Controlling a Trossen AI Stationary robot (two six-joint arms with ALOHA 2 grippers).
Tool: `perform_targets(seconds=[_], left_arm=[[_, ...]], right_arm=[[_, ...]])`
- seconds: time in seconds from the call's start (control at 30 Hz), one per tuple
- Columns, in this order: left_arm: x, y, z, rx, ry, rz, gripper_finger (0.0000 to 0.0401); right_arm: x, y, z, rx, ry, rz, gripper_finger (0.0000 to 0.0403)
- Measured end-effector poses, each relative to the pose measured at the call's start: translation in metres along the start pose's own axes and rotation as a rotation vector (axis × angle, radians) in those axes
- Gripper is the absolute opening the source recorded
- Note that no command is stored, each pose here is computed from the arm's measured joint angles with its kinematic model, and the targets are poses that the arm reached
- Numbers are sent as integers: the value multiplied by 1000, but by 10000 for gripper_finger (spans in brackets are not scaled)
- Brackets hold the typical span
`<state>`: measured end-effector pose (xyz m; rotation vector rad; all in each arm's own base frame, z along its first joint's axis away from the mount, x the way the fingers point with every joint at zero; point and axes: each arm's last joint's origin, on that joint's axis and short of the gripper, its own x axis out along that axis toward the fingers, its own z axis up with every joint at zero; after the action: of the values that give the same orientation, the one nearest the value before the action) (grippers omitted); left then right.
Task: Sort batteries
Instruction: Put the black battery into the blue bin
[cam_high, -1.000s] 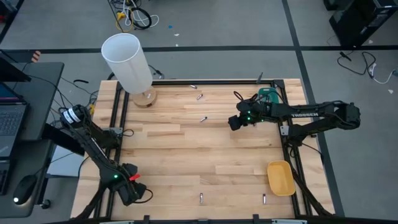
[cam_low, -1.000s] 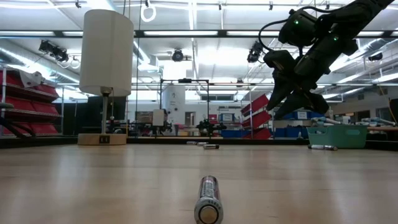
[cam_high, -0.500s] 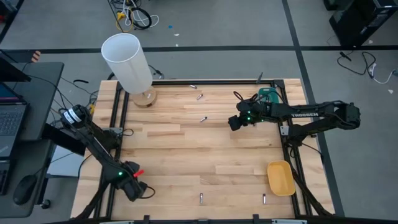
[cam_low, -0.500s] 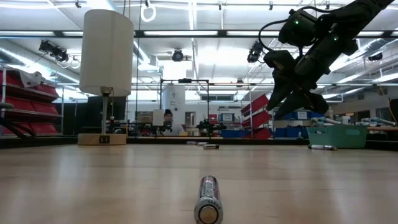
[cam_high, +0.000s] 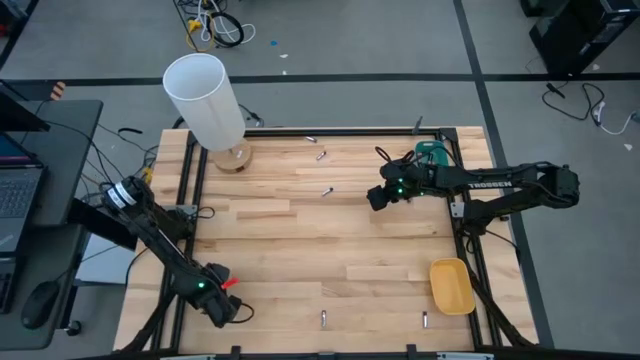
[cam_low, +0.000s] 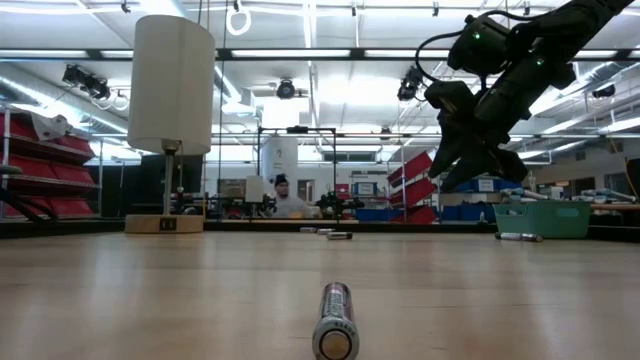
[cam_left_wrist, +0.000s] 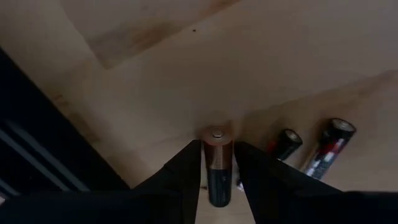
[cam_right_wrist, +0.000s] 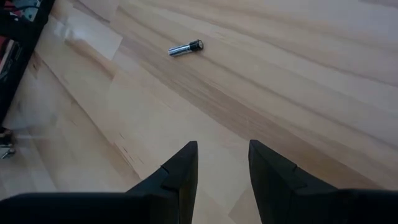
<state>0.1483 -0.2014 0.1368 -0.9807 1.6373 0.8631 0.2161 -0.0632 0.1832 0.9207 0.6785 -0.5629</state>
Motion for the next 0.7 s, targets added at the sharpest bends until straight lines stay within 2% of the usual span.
perform_targets(seconds=[0.2, 0.4, 0.57, 0.7], left_arm=[[2, -1, 2, 17, -26, -5, 113], [-1, -3, 11, 79, -43, 13, 57], [-9, -1, 21, 127, -76, 18, 56], [-22, 4, 35, 137, -181, -1, 55]], right_arm=[[0, 0, 0, -14, -1, -1, 128], [0, 0, 0, -22, -1, -1, 128], [0, 1, -1, 33, 2, 2, 126], [0, 6, -7, 31, 22, 17, 126]])
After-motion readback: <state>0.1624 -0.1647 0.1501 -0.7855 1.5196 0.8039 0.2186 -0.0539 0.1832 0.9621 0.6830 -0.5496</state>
